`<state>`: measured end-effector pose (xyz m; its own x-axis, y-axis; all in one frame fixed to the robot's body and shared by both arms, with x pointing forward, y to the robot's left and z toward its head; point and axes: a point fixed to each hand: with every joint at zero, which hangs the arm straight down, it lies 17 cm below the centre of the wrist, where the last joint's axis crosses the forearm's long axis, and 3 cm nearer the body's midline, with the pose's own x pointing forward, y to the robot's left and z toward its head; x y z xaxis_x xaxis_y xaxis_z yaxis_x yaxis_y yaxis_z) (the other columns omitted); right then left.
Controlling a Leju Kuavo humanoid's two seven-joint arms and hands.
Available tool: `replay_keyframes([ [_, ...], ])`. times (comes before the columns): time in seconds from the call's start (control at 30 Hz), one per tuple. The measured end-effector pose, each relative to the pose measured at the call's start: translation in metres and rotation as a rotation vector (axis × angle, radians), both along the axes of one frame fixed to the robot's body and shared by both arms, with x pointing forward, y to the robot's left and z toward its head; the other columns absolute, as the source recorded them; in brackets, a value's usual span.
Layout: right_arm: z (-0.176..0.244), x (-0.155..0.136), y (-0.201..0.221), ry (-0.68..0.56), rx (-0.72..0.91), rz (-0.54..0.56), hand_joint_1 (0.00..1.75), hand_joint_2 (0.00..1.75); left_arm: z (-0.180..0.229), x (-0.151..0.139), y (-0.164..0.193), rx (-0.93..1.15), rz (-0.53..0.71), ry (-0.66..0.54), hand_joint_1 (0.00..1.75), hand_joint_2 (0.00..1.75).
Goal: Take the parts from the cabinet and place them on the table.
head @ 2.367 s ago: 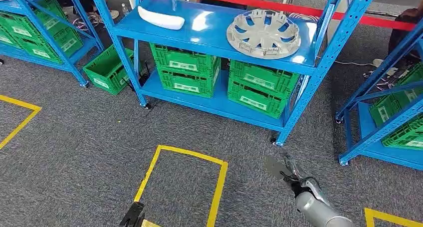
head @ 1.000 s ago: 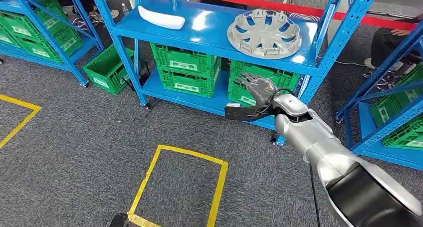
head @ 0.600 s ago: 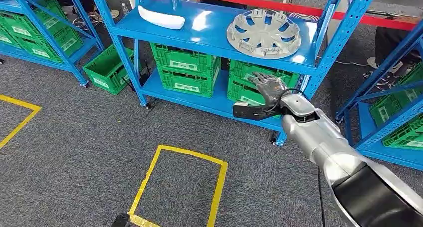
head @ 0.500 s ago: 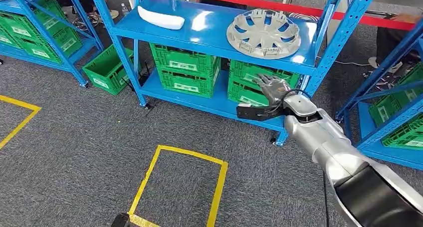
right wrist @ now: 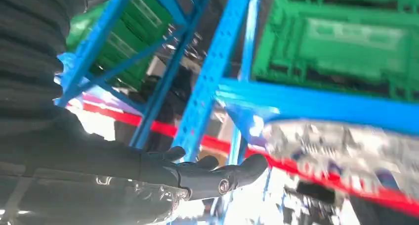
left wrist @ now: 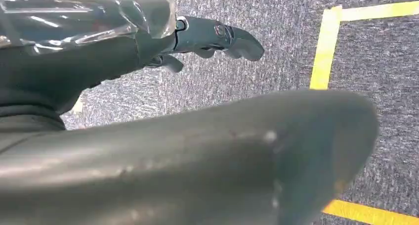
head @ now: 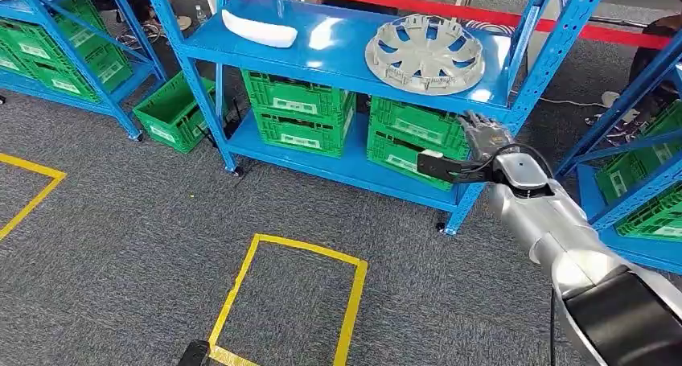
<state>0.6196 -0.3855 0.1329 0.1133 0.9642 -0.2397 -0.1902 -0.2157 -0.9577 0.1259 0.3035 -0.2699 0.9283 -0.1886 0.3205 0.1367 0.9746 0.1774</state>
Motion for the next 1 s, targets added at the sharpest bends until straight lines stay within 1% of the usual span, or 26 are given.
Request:
replay_keyframes([
  [0.1, 0.007, 0.004, 0.006, -0.037, 0.016, 0.024, 0.00, 1.75, 0.000, 0.002, -0.002, -0.004, -0.005, -0.003, 0.00, 0.00],
  [0.53, 0.011, 0.006, 0.014, -0.049, 0.037, 0.043, 0.00, 1.75, 0.002, 0.006, -0.004, -0.006, -0.019, -0.012, 0.00, 0.00],
  [0.63, 0.011, 0.007, 0.027, -0.044, 0.043, 0.106, 0.00, 1.75, 0.002, 0.007, -0.005, -0.008, -0.017, -0.016, 0.00, 0.00],
  [0.77, 0.005, 0.007, 0.063, -0.009, 0.088, 0.246, 0.00, 1.75, 0.002, 0.006, -0.007, -0.024, -0.016, -0.015, 0.00, 0.00],
  [0.87, 0.006, 0.007, 0.077, -0.002, 0.103, 0.280, 0.00, 1.75, 0.002, 0.006, -0.007, -0.030, -0.020, -0.013, 0.00, 0.00],
  [1.0, 0.006, 0.007, 0.085, 0.002, 0.112, 0.300, 0.00, 1.75, 0.002, 0.005, -0.009, -0.036, -0.028, -0.006, 0.00, 0.00],
])
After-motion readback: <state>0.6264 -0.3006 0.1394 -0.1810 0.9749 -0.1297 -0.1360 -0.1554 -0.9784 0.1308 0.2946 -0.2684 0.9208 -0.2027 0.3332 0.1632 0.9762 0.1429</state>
